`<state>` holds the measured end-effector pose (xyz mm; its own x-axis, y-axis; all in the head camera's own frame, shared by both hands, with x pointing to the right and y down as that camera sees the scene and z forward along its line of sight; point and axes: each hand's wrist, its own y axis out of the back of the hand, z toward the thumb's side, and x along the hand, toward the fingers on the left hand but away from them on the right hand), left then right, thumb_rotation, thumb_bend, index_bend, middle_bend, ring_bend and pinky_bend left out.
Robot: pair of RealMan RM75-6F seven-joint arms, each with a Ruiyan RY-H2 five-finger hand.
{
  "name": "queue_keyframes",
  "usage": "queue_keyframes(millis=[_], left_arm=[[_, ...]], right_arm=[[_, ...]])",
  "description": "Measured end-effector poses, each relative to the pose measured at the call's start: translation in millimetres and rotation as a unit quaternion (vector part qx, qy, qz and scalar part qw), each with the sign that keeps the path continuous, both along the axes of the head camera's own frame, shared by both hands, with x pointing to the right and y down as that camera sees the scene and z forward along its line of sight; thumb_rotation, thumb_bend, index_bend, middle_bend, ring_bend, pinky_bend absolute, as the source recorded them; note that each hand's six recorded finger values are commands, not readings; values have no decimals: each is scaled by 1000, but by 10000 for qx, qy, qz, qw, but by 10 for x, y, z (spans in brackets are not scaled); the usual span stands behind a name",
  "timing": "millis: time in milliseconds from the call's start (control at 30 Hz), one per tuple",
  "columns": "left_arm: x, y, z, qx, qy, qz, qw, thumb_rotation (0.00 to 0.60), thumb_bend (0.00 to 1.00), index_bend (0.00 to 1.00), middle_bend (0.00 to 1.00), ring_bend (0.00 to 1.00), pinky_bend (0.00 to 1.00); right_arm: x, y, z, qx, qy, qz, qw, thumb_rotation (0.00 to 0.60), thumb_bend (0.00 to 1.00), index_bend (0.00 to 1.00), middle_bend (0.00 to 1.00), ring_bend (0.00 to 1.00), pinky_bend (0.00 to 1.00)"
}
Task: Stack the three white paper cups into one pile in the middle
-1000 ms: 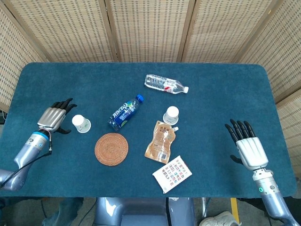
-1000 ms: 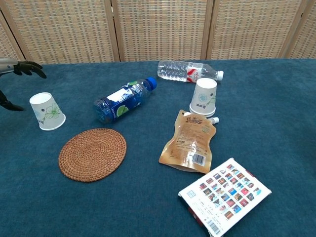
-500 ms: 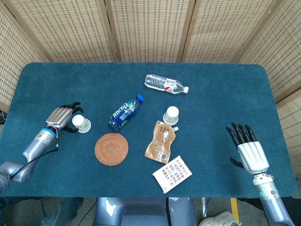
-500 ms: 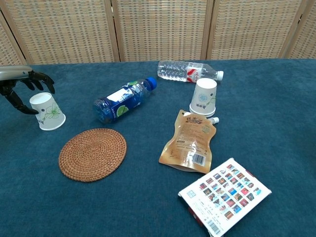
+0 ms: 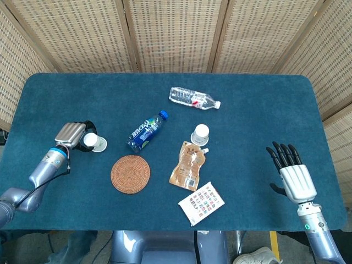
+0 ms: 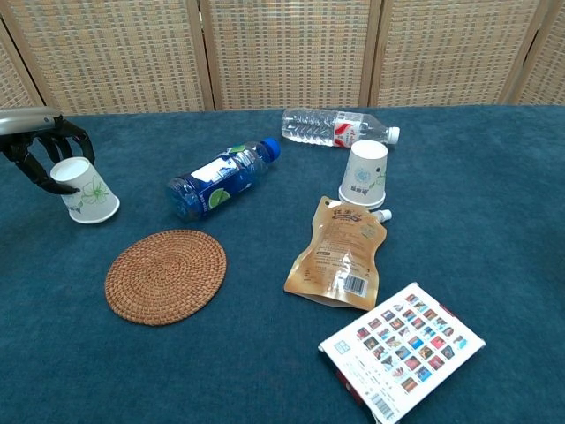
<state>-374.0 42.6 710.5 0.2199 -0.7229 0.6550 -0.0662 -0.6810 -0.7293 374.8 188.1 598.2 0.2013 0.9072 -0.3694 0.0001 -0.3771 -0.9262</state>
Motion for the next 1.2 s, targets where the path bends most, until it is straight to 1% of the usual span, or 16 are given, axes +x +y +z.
queue_keyframes(millis=[133,267,333,433,467,533,567,667,733,833,967,1100,1200], left_arm=[[46,-61,-89,91,130,-28,9999,600,259,485,302,347,314],[198,-164,-265,238,423,1,9988,600,246,485,302,347,314],[342,-244,-402,345,633,75,9974,600,240,485,302,348,314],[653,-414,-662,543,952,290,9936,600,233,485,302,353,314],[812,-499,-778,645,1063,422,9913,600,231,485,302,354,314],[1067,-620,-940,757,1234,600,9877,600,227,485,302,355,314],[1241,-690,-1034,786,1358,692,9852,600,225,485,302,355,314],[1660,-824,-1217,780,1618,921,9794,600,222,496,303,355,314],[1902,-880,-1292,779,1702,1090,9763,600,221,498,304,355,314],[2292,-922,-1344,737,1744,1381,9721,600,220,498,304,355,313],[2782,-924,-1318,630,1730,1706,9680,600,220,498,304,355,313],[3100,-914,-1218,493,1654,1853,9674,600,220,497,304,355,312],[3290,-906,-1130,451,1496,2003,9672,600,221,497,304,355,312]], right_arm=[[-1,1,-14,12,-24,8,10000,600,0,17,0,0,0],[-1,-3,-35,32,-56,28,10000,600,0,17,0,0,0],[4,-10,-41,36,-63,45,10000,600,0,19,0,0,0],[21,-26,-46,29,-72,97,9999,600,0,24,0,0,0],[31,-37,-52,38,-72,120,9999,600,0,25,0,0,0],[50,-52,-59,49,-66,159,9998,600,0,25,0,0,0],[61,-59,-62,48,-69,181,9998,600,0,25,0,0,0],[92,-80,-70,48,-84,245,9997,600,0,26,0,0,0],[117,-93,-70,44,-83,285,9995,600,0,26,0,0,0],[164,-113,-60,21,-71,358,9993,600,0,26,0,0,0],[228,-145,-52,5,-56,454,9990,600,0,26,0,0,0],[274,-170,-68,25,-66,525,9986,600,0,26,0,0,0],[289,-173,-65,7,-79,549,9985,600,0,26,0,0,0]])
